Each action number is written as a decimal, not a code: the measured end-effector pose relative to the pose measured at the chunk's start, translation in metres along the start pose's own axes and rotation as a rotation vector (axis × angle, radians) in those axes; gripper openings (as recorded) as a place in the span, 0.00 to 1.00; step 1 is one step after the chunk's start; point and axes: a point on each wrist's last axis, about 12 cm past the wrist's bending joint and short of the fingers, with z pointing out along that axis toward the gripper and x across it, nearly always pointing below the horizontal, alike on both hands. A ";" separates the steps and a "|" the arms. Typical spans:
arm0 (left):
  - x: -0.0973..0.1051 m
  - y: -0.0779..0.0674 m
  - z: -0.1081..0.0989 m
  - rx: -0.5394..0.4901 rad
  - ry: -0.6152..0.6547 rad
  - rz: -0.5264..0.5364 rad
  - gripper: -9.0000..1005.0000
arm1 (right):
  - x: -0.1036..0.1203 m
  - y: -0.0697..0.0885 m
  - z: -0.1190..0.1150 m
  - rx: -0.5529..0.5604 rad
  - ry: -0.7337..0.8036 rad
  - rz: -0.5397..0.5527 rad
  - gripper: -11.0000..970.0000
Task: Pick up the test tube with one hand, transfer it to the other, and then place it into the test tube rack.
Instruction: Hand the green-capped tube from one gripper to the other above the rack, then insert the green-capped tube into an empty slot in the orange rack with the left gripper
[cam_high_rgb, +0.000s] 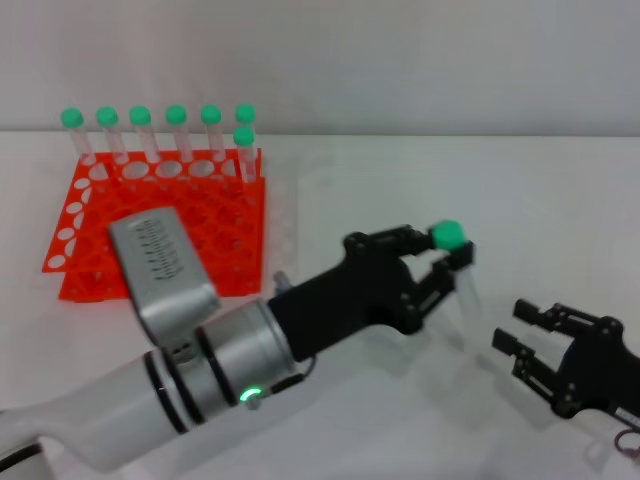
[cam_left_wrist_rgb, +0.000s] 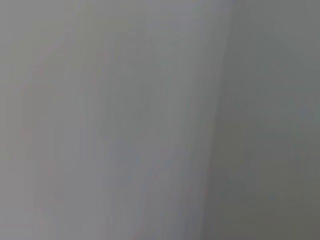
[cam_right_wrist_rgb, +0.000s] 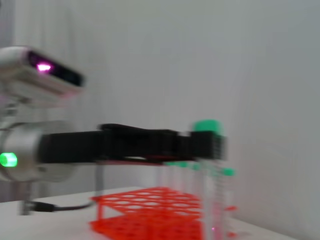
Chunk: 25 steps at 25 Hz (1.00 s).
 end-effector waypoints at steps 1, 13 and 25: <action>0.000 0.002 -0.004 -0.028 -0.018 0.009 0.27 | 0.001 -0.002 -0.001 0.020 0.005 0.004 0.32; -0.006 0.040 -0.103 -0.566 -0.248 0.185 0.27 | 0.008 -0.043 -0.044 0.537 -0.044 0.110 0.75; -0.024 0.102 -0.086 -0.771 -0.182 0.127 0.26 | 0.008 -0.054 -0.051 0.651 -0.056 0.123 0.91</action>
